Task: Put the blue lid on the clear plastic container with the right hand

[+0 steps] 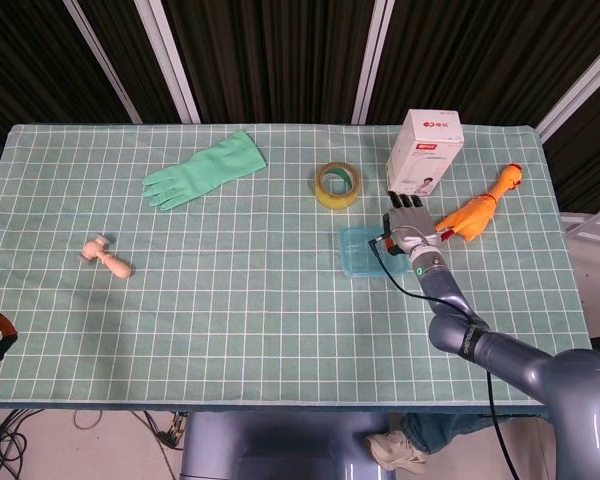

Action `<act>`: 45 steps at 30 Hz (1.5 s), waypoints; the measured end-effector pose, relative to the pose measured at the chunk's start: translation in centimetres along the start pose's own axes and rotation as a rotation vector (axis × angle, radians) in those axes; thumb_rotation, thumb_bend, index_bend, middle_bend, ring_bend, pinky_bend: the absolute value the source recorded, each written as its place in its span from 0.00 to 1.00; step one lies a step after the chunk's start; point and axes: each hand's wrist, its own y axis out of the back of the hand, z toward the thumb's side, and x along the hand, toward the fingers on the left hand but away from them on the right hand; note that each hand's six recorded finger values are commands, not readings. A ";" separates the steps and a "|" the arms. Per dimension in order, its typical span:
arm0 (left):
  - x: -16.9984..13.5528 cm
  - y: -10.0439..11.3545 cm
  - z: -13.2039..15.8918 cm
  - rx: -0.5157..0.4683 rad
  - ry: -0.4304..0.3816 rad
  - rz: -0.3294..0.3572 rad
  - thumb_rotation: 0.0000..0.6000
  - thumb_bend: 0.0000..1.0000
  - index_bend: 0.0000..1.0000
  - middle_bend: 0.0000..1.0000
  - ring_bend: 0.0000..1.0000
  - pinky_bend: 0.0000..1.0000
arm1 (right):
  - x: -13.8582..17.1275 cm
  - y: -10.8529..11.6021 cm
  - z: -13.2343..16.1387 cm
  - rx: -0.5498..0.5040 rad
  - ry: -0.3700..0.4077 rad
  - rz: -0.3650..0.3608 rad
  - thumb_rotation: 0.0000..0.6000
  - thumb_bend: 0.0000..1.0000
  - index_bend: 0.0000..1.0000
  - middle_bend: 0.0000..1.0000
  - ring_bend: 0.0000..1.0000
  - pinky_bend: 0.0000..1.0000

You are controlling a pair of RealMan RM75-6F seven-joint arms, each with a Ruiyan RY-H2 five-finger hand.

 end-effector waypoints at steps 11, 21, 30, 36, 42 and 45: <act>0.0 0.1 0.0 -0.002 0.000 0.002 1.00 0.81 0.07 0.00 0.00 0.00 | 0.5 0.9 0.6 -0.008 0.010 -0.038 1.00 0.49 0.77 0.00 0.00 0.00; 0.0 0.2 -0.1 -0.010 0.003 0.000 1.00 0.81 0.07 0.00 0.00 0.00 | 2.1 5.2 2.8 -0.084 0.076 -0.235 1.00 0.49 0.77 0.00 0.00 0.00; 0.0 0.2 -0.1 -0.014 0.001 -0.001 1.00 0.81 0.07 0.00 0.00 0.00 | 2.5 5.6 4.8 -0.092 0.107 -0.245 1.00 0.49 0.77 0.00 0.00 0.00; 0.0 0.1 -0.1 -0.015 -0.002 -0.005 1.00 0.81 0.07 0.00 0.00 0.00 | 1.8 4.8 6.2 -0.086 0.109 -0.218 1.00 0.49 0.77 0.00 0.00 0.00; 0.0 0.2 0.0 -0.017 -0.003 -0.003 1.00 0.81 0.07 0.00 0.00 0.00 | 0.6 4.3 6.5 -0.087 0.089 -0.197 1.00 0.49 0.77 0.00 0.00 0.00; 0.0 0.2 -0.1 -0.018 -0.001 -0.003 1.00 0.81 0.07 0.00 0.00 0.00 | 0.2 4.0 6.6 -0.081 0.081 -0.187 1.00 0.49 0.77 0.00 0.00 0.00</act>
